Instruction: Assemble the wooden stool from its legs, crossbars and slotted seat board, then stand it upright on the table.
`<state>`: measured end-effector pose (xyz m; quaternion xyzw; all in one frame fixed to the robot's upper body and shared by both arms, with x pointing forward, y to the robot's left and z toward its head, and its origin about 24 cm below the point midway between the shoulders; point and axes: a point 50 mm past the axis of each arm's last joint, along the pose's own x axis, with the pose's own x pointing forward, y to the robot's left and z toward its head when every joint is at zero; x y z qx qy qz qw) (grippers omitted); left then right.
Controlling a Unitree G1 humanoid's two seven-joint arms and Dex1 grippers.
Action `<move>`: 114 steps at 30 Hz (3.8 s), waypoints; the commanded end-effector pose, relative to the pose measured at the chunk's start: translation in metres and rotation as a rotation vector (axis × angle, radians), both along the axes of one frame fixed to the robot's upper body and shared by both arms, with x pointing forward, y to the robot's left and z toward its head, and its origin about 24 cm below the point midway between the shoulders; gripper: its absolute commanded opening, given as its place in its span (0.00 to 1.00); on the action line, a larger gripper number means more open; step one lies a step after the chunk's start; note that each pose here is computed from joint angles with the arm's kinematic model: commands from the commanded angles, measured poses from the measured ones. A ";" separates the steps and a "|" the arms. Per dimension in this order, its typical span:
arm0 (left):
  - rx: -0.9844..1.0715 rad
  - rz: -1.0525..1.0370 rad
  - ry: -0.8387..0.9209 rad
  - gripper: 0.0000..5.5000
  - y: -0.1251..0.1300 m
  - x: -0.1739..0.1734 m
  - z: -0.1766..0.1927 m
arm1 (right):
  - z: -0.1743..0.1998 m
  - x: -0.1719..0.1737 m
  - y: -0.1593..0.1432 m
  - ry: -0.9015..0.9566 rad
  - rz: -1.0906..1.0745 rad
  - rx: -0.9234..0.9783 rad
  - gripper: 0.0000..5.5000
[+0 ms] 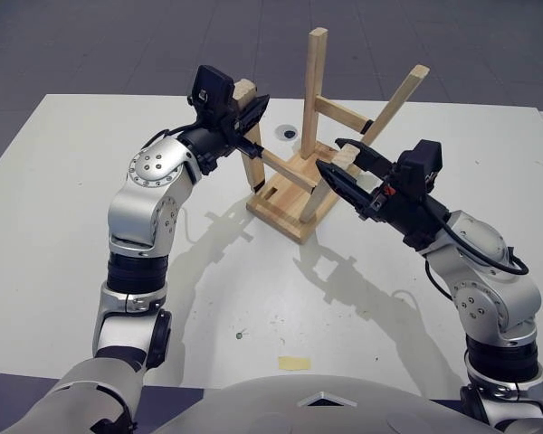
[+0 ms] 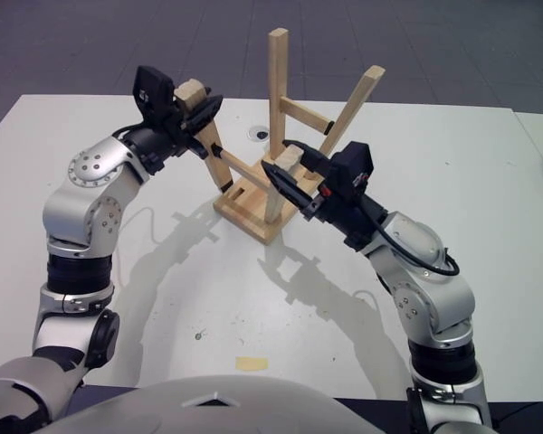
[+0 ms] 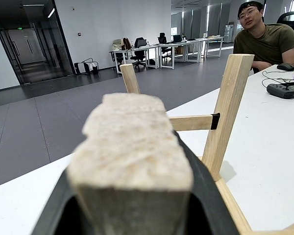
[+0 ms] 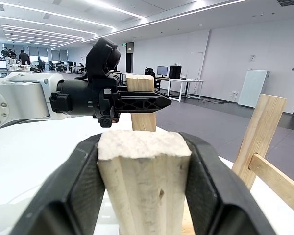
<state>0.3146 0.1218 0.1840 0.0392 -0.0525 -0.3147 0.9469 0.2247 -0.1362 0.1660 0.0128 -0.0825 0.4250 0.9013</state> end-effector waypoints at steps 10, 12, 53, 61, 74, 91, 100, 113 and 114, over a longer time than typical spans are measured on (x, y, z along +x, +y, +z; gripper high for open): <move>-0.055 -0.102 -0.016 0.19 -0.025 -0.014 0.005 | -0.023 0.000 0.003 0.127 0.008 -0.033 0.38; -0.047 -0.078 -0.027 0.19 -0.018 -0.012 0.006 | -0.024 0.000 0.003 0.129 0.008 -0.032 0.38; -0.148 -0.010 0.391 0.19 -0.005 -0.005 -0.053 | -0.029 0.004 0.005 0.121 -0.029 -0.044 0.38; -0.026 0.002 0.407 0.19 0.004 -0.011 -0.078 | -0.030 0.005 0.006 0.122 -0.035 -0.052 0.38; -0.053 0.046 0.364 0.19 -0.001 -0.018 -0.074 | 0.002 0.018 0.004 0.072 -0.092 0.136 0.38; -0.126 -0.076 0.093 0.62 0.000 -0.017 0.019 | 0.052 0.029 -0.006 -0.012 -0.114 0.302 0.81; -0.194 -0.157 -0.056 0.89 0.007 -0.025 0.063 | 0.075 0.031 -0.009 -0.019 -0.130 0.441 0.98; -0.242 -0.211 -0.125 0.98 -0.027 0.015 0.084 | 0.144 0.032 0.003 -0.130 -0.081 0.639 0.98; -0.224 -0.197 -0.073 0.98 -0.030 0.021 0.068 | 0.124 0.039 0.006 -0.050 -0.109 0.592 0.98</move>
